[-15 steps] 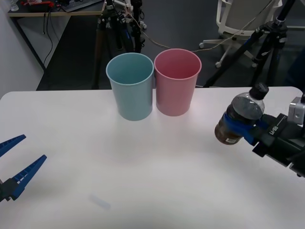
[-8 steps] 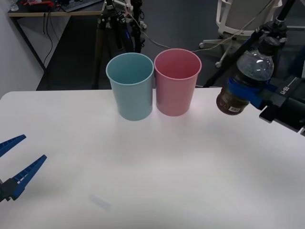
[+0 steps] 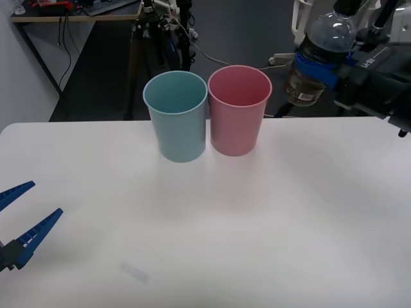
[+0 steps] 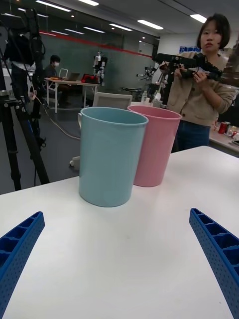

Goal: Grasp the object on the table and drop it into the matching bin: aluminum can to the light blue bin, PET bottle to the pink bin.

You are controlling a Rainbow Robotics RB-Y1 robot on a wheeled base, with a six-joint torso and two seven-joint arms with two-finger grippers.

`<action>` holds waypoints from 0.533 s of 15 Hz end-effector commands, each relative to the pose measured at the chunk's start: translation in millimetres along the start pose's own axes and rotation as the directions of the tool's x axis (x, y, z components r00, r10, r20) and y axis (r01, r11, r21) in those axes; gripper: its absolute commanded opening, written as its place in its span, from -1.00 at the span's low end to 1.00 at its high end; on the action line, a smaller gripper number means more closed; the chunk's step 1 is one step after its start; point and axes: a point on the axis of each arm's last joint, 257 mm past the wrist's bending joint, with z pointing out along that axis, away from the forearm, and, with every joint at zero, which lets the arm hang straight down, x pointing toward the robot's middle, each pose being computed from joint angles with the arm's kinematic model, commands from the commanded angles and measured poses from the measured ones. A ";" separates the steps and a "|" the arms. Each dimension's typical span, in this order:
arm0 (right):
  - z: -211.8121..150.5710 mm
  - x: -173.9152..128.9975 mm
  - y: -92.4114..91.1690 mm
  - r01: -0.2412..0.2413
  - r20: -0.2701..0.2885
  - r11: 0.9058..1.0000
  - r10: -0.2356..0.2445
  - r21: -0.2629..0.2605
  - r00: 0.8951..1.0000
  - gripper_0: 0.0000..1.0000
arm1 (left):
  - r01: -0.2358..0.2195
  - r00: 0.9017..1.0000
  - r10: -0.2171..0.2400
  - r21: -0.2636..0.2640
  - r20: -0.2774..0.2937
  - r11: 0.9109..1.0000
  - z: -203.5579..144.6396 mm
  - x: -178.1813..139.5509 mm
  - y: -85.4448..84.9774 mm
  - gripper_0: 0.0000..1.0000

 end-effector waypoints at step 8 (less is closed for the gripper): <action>95.6 13.8 -32.2 -0.060 -0.012 0.998 0.061 0.015 0.998 -1.00 | 0.000 1.000 0.000 0.000 0.000 1.000 0.0 -0.1 0.0 1.00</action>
